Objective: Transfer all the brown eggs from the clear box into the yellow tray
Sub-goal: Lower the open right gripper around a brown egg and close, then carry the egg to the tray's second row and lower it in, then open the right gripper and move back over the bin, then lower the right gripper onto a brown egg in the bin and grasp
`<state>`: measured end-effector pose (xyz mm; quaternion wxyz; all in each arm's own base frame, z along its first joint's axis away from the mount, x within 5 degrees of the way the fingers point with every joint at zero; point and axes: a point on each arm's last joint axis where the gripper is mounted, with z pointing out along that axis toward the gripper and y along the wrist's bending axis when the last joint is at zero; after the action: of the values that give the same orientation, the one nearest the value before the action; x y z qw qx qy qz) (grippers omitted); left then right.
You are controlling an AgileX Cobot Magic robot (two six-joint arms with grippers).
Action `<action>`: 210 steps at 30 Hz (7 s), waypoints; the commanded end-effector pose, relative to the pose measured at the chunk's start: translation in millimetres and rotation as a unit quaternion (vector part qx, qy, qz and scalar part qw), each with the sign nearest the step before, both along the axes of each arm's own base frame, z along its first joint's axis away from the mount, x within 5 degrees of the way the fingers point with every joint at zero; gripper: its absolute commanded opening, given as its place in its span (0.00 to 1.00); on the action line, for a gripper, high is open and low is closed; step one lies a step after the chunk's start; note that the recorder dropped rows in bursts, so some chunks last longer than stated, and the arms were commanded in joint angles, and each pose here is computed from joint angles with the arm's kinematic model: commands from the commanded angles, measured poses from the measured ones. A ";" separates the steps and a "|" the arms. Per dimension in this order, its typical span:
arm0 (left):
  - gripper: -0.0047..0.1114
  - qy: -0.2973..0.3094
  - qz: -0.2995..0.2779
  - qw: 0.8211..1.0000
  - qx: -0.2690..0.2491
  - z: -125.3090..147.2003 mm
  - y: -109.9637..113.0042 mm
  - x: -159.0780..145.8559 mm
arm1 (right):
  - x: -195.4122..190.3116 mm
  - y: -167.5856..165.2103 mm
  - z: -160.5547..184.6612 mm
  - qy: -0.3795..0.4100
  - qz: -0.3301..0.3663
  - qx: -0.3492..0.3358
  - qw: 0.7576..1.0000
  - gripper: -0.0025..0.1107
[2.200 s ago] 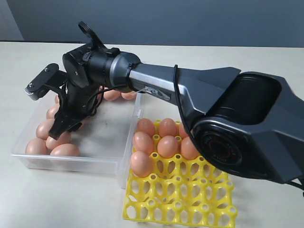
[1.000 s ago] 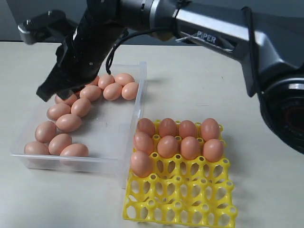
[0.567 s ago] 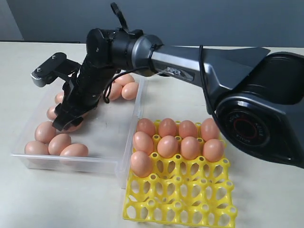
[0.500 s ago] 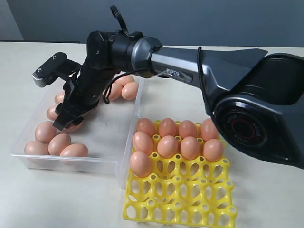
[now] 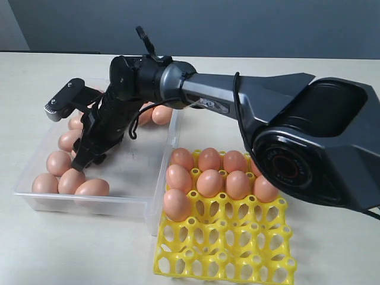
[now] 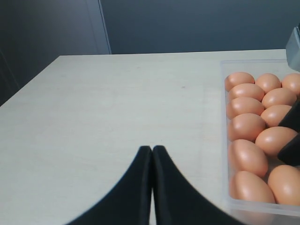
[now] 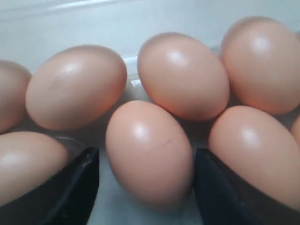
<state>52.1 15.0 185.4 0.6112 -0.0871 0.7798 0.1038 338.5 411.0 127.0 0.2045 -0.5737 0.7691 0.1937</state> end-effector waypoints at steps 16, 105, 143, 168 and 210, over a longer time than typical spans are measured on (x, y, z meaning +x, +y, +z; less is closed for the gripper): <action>0.04 -0.006 -0.002 1.000 0.001 -0.1 -0.2 0.1 | -17.3 -14.9 65.7 0.063 0.016 0.025 0.998 0.02; 0.04 -0.006 -0.002 1.000 0.001 -0.1 -0.2 0.1 | -149.8 -118.8 63.1 -0.118 0.153 -0.441 0.877 0.52; 0.04 -0.006 -0.002 1.000 0.001 -0.1 -0.2 0.1 | 0.0 -12.5 46.8 -0.040 -0.102 -0.027 0.994 0.52; 0.04 -0.006 -0.002 1.000 0.001 -0.1 -0.2 0.1 | 12.8 -3.3 -2.4 -0.093 -0.074 -0.025 0.993 0.52; 0.04 -0.006 -0.002 1.000 0.001 -0.1 -0.2 0.1 | 13.9 8.0 29.5 -0.062 -0.118 0.054 0.990 0.55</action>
<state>52.1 15.0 185.4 0.6112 -0.0871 0.7798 0.1038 350.8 418.0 165.8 0.3114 -0.4834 0.8007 0.1680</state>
